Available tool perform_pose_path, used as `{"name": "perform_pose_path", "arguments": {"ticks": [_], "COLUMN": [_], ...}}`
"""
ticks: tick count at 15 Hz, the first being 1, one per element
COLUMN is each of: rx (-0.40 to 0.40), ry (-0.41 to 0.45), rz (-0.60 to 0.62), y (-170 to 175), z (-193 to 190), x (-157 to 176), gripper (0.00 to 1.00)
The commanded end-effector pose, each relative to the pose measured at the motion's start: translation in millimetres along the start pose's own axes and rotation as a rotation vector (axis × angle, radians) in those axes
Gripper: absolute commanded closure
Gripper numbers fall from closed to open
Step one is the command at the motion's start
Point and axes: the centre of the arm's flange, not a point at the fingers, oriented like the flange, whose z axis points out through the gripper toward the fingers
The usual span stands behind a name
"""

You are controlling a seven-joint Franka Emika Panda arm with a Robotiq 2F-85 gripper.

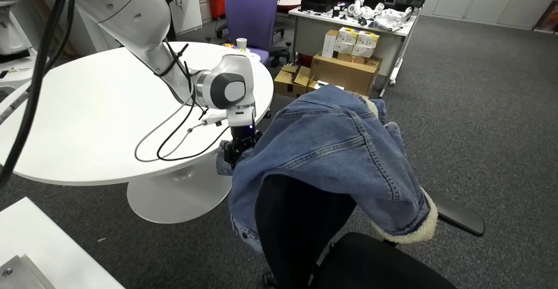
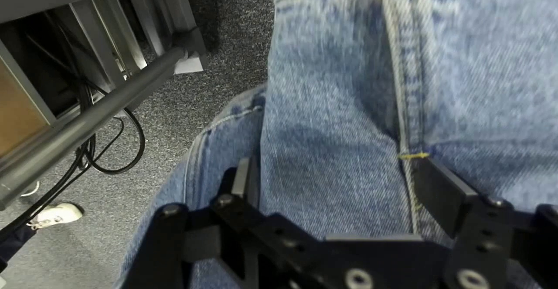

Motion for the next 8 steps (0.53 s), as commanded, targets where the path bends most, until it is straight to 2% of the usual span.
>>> {"name": "perform_pose_path", "arguments": {"ticks": [1,5,8], "rx": [-0.024,-0.065,-0.054], "ry": [0.013,0.026,0.008], "rz": [0.074,0.148,0.149], "y": [-8.0,-2.8,-0.9], "z": [14.4,36.1,27.9], "x": [38.8,74.8,72.7], "gripper": [0.0,0.0,0.0]}}
